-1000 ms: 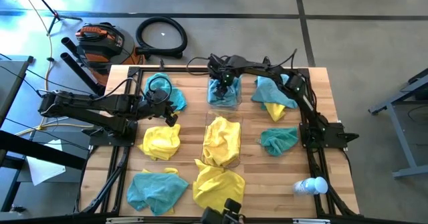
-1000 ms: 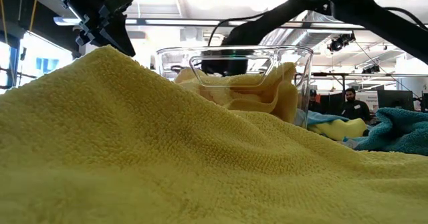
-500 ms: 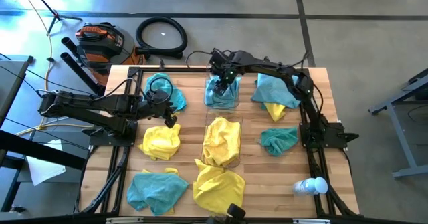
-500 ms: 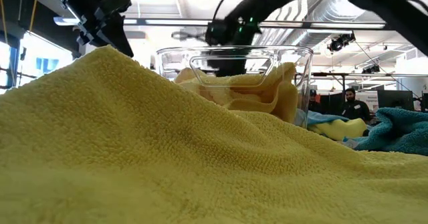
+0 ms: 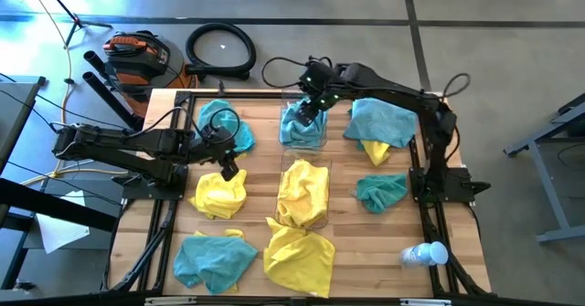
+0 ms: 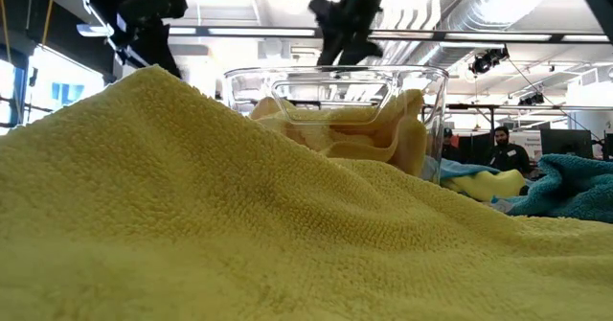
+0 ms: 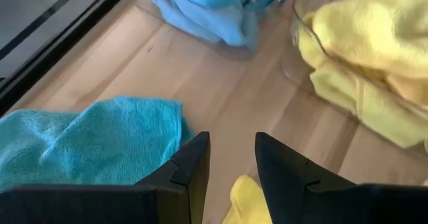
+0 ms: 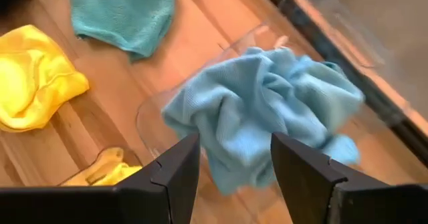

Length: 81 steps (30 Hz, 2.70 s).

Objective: Sort microfiber towel by color & place in baskets
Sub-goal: Put the blue towel into the top transparent bin

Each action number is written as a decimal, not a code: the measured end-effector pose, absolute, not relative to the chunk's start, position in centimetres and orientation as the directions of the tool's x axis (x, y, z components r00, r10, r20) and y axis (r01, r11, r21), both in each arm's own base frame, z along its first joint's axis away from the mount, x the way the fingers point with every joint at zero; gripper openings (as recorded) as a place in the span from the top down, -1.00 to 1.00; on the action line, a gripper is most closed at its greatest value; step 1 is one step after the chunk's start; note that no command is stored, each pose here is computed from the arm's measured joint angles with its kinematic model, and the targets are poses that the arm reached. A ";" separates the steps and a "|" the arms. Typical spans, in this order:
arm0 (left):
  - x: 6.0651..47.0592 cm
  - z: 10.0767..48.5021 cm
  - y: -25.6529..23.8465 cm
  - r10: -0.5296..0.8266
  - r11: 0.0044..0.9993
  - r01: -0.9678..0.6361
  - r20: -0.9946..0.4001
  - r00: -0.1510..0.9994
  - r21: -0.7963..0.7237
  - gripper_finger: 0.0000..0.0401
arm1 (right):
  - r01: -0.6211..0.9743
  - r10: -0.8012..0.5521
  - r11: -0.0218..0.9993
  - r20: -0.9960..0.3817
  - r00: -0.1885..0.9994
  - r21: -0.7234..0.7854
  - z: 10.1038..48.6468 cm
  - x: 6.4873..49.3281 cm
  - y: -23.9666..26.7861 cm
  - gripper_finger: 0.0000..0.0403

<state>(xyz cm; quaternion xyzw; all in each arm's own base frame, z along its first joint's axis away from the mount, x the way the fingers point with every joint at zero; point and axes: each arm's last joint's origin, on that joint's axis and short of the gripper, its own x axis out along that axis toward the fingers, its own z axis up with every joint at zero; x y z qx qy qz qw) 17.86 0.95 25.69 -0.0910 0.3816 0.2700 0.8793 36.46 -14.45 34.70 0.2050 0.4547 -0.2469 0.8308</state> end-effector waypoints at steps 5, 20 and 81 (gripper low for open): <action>17.6 25.5 1.0 0.406 0.841 -0.537 -0.738 0.540 0.070 0.45 | 0.665 -0.334 0.746 -0.867 0.370 -0.003 36.6 34.7 -10.5 0.10; 17.6 25.5 0.9 0.400 0.872 -0.472 -0.739 0.541 0.127 0.45 | 0.803 -0.570 0.563 -0.797 0.202 -0.198 36.4 32.4 3.0 0.10; 17.8 25.5 0.8 0.335 0.902 -0.423 -0.752 0.568 0.083 0.45 | 0.990 -0.289 0.090 -0.948 0.130 0.108 21.0 23.3 9.0 0.92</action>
